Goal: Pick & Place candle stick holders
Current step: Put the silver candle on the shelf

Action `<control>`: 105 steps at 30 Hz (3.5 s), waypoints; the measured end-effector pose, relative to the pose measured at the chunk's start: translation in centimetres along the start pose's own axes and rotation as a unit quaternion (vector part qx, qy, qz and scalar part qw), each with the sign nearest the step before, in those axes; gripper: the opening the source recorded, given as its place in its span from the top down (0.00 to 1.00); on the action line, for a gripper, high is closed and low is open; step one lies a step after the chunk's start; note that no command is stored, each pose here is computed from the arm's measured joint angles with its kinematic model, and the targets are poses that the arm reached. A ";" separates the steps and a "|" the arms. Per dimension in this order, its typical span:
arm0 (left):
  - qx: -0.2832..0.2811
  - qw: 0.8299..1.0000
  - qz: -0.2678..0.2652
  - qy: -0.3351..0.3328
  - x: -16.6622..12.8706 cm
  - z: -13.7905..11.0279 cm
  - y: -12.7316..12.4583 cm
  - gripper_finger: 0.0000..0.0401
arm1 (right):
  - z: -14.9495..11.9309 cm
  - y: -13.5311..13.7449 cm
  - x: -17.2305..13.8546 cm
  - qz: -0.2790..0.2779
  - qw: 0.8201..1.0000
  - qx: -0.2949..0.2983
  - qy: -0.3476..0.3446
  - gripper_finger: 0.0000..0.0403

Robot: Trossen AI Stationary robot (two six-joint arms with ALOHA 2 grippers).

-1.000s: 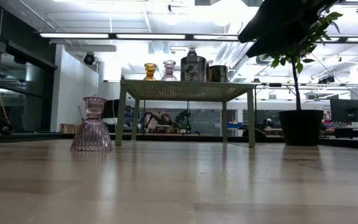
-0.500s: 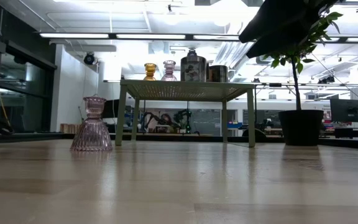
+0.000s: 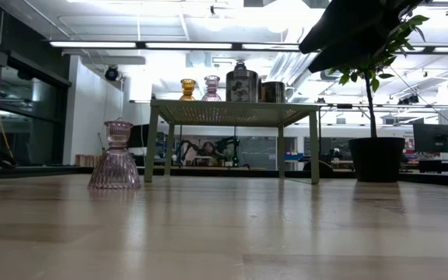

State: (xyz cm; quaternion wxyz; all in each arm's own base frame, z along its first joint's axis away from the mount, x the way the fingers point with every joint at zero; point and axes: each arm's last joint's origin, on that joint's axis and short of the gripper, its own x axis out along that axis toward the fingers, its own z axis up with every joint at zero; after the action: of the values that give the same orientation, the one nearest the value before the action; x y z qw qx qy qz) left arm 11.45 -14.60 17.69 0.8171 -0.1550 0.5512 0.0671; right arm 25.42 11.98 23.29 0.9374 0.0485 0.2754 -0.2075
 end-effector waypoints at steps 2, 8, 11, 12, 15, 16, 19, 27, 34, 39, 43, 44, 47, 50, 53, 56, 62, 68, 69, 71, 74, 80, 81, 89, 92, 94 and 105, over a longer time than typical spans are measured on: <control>0.000 1.000 0.001 -0.005 0.0 0.0 0.0 0.01 | 0.0 0.0 0.0 0.000 1.000 0.000 0.000 0.03; -0.003 1.000 -0.001 -0.010 0.0 0.1 -0.1 0.08 | 0.0 0.0 0.0 0.000 1.000 0.000 0.000 0.03; -0.006 1.000 -0.006 -0.006 0.0 0.1 -0.1 0.10 | 0.0 0.0 0.0 0.000 1.000 0.000 0.000 0.03; -0.008 1.000 -0.006 -0.005 0.0 0.1 -0.2 0.10 | 0.0 0.0 0.0 0.000 1.000 0.000 0.000 0.03; -0.013 1.000 -0.009 -0.007 0.0 0.1 -0.2 0.10 | 0.0 0.0 0.0 0.000 1.000 0.000 0.000 0.03; -0.014 1.000 -0.009 -0.007 0.0 0.1 -0.2 0.10 | 0.0 0.0 0.0 0.000 1.000 0.000 0.000 0.03; -0.016 1.000 -0.012 -0.008 0.0 0.1 -0.3 0.10 | 0.0 0.0 0.0 0.002 1.000 0.000 0.002 0.03; -0.007 0.999 -0.028 -0.037 0.0 0.4 -0.7 0.10 | -0.8 0.6 1.0 -0.005 1.000 -0.010 0.013 0.03; 0.002 0.997 -0.048 -0.062 0.3 2.2 -0.8 0.10 | -2.0 2.7 3.4 0.016 1.000 -0.024 0.002 0.03; 0.029 0.993 -0.081 -0.086 0.5 4.2 -0.9 0.10 | -2.5 4.8 5.3 0.082 0.996 -0.040 -0.024 0.03; 0.046 0.989 -0.102 -0.099 0.6 5.4 -0.8 0.10 | -2.8 6.3 6.5 0.145 0.987 -0.046 -0.053 0.03; 0.050 0.988 -0.104 -0.101 0.6 5.6 -0.8 0.10 | -2.9 6.6 6.8 0.156 0.985 -0.046 -0.060 0.03; 0.061 0.986 -0.113 -0.109 0.3 6.3 -0.9 0.10 | -3.4 7.2 7.7 0.177 0.980 -0.044 -0.075 0.03; 0.075 0.982 -0.120 -0.125 -0.4 7.0 -1.4 0.10 | -3.8 7.4 8.8 0.194 0.977 -0.034 -0.082 0.03; 0.091 0.979 -0.118 -0.139 -0.9 7.9 -1.9 0.10 | -4.2 7.6 9.9 0.207 0.974 -0.028 -0.084 0.03; 0.112 0.977 -0.107 -0.144 -1.0 8.9 -2.6 0.10 | -4.0 8.1 10.8 0.213 0.973 -0.030 -0.085 0.03; 0.159 0.974 -0.069 -0.145 -0.4 11.6 -4.0 0.10 | -2.3 9.3 11.0 0.213 0.967 -0.067 -0.119 0.03; 0.208 0.965 -0.044 -0.153 -0.6 14.4 -5.5 0.10 | -1.3 9.4 11.1 0.193 0.969 -0.071 -0.134 0.03; 0.215 0.964 -0.040 -0.152 -0.7 14.8 -5.7 0.10 | -1.3 9.3 11.2 0.191 0.970 -0.070 -0.135 0.03; 0.224 0.963 -0.027 -0.149 -0.8 15.3 -5.9 0.10 | -1.2 9.3 11.2 0.188 0.970 -0.069 -0.138 0.03; 0.237 0.960 -0.012 -0.150 -0.9 15.9 -6.2 0.10 | -1.0 9.3 11.2 0.188 0.969 -0.073 -0.146 0.03; 0.245 0.954 -0.002 -0.173 -1.3 16.6 -6.6 0.10 | -1.0 9.3 11.2 0.189 0.968 -0.074 -0.148 0.03; 0.242 0.954 0.000 -0.177 -1.3 16.8 -6.5 0.10 | -0.9 9.3 11.2 0.188 0.968 -0.074 -0.148 0.03; 0.236 0.953 -0.003 -0.190 -1.0 17.7 -6.3 0.10 | -0.3 8.6 11.9 0.186 0.967 -0.075 -0.159 0.03; 0.239 0.952 -0.001 -0.191 -1.0 17.8 -6.2 0.10 | 0.0 8.4 12.1 0.196 0.964 -0.071 -0.162 0.03; 0.243 0.949 0.000 -0.200 -1.0 17.9 -6.3 0.10 | 0.2 8.2 12.3 0.202 0.964 -0.072 -0.160 0.03; 0.254 0.944 -0.010 -0.209 -1.0 18.2 -6.5 0.10 | 0.9 11.0 15.5 0.230 0.956 -0.119 -0.137 0.03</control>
State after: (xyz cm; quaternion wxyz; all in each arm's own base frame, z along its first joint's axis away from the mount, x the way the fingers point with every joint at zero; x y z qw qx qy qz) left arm 28.87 -14.68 26.02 0.9268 0.0700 0.3652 -0.0525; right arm 42.25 16.16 15.51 0.9874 -0.0305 0.1489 0.0431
